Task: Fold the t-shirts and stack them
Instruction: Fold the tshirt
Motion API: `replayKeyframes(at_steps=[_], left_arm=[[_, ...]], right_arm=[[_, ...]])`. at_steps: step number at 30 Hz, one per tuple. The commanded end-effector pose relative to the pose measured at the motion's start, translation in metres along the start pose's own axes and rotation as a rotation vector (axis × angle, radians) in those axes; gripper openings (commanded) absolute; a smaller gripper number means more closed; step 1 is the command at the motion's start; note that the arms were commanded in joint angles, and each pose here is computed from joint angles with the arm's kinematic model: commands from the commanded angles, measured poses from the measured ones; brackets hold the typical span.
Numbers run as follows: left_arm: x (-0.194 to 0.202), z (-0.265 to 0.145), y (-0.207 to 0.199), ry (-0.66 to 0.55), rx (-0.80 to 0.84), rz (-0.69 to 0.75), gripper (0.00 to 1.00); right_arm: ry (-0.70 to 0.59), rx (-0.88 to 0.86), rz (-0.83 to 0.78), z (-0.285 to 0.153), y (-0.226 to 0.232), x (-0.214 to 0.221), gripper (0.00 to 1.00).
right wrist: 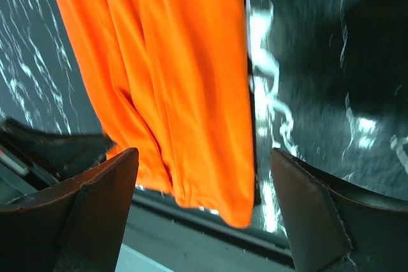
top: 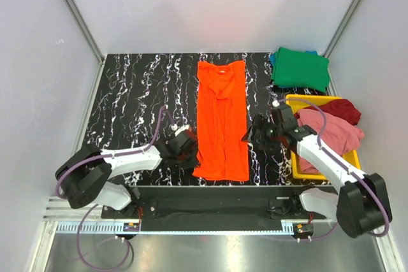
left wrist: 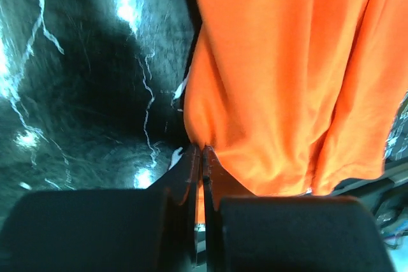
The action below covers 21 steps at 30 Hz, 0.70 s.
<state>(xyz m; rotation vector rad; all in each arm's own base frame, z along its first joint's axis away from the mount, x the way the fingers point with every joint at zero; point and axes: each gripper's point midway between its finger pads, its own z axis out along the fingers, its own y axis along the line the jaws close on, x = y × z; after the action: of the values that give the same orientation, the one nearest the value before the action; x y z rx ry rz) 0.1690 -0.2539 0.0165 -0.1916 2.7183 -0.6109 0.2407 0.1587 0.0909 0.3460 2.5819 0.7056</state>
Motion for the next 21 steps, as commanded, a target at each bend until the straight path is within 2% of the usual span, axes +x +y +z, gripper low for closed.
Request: replayKeyframes(at_steps=[1, 4, 6, 10, 11, 12, 14, 21], left_arm=[[0.020, -0.008, 0.019, 0.038, -0.065, -0.107, 0.00], [0.033, -0.020, 0.023, 0.049, -0.055, -0.175, 0.01], [0.040, -0.024, 0.029, 0.057, -0.067, -0.195, 0.10], [0.046, -0.027, 0.036, 0.063, -0.076, -0.201, 0.38], [0.048, -0.027, 0.037, 0.069, -0.079, -0.199, 0.52], [0.049, -0.027, 0.037, 0.072, -0.079, -0.199, 0.56], [0.051, -0.027, 0.038, 0.078, -0.083, -0.191, 0.61], [0.057, -0.032, 0.034, 0.095, -0.065, -0.168, 0.59]], right_arm=[[0.059, -0.043, 0.059, -0.003, -0.005, 0.035, 0.90], [0.101, -0.042, 0.079, -0.003, -0.015, 0.059, 0.89], [0.110, -0.056, 0.097, -0.005, -0.014, 0.068, 0.88], [0.153, -0.048, 0.101, -0.004, -0.021, 0.092, 0.85], [0.160, -0.052, 0.106, -0.004, -0.021, 0.095, 0.84], [0.164, -0.054, 0.106, -0.004, -0.021, 0.098, 0.82], [0.193, -0.055, 0.097, -0.004, -0.019, 0.108, 0.79], [0.258, -0.064, 0.110, -0.008, -0.024, 0.141, 0.62]])
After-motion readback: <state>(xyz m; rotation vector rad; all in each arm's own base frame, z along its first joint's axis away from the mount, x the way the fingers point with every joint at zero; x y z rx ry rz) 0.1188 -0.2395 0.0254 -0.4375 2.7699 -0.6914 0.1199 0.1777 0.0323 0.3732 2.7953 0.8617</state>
